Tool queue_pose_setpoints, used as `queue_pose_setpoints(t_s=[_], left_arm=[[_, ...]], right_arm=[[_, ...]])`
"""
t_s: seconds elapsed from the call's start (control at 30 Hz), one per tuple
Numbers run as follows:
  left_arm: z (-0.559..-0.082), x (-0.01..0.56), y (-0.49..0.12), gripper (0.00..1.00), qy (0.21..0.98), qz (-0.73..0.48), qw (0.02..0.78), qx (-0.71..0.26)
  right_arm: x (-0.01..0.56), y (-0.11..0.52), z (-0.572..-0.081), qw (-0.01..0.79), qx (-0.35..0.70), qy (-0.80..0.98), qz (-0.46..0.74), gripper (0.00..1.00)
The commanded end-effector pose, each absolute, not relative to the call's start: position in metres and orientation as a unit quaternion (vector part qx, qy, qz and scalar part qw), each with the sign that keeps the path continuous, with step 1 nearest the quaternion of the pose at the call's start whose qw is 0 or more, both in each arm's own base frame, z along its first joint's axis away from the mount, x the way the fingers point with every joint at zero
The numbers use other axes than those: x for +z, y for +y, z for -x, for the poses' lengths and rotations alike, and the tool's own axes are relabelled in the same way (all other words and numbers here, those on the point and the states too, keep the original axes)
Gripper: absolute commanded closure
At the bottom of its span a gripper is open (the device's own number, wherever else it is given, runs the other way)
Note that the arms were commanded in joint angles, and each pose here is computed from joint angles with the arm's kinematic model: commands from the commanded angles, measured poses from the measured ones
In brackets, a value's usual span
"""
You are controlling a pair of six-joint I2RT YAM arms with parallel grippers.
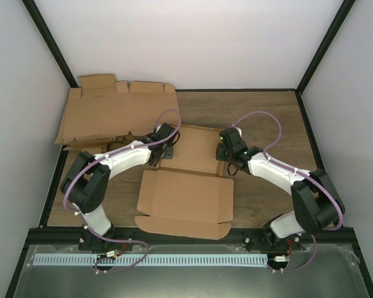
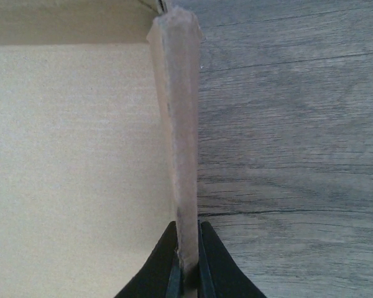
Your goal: Fold the paper box
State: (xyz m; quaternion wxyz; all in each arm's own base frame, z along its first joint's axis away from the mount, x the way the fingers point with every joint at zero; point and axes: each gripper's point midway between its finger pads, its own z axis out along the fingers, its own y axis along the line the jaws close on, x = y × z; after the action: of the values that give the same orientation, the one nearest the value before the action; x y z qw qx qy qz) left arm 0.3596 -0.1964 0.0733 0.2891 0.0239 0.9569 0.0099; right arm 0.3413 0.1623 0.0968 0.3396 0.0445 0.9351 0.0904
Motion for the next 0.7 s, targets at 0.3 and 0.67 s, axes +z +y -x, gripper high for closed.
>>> queue_pose_setpoints(t_s=[0.3, 0.67], left_arm=[[-0.364, 0.093, -0.204, 0.59, 0.953, -0.038, 0.3, -0.008], [-0.363, 0.088, -0.205, 0.65, 0.955, -0.059, 0.29, -0.004]], right_arm=[[0.086, 0.159, -0.327, 0.304, 0.071, 0.949, -0.038, 0.86], [0.083, 0.15, -0.326, 0.287, 0.037, 0.957, -0.032, 0.6]])
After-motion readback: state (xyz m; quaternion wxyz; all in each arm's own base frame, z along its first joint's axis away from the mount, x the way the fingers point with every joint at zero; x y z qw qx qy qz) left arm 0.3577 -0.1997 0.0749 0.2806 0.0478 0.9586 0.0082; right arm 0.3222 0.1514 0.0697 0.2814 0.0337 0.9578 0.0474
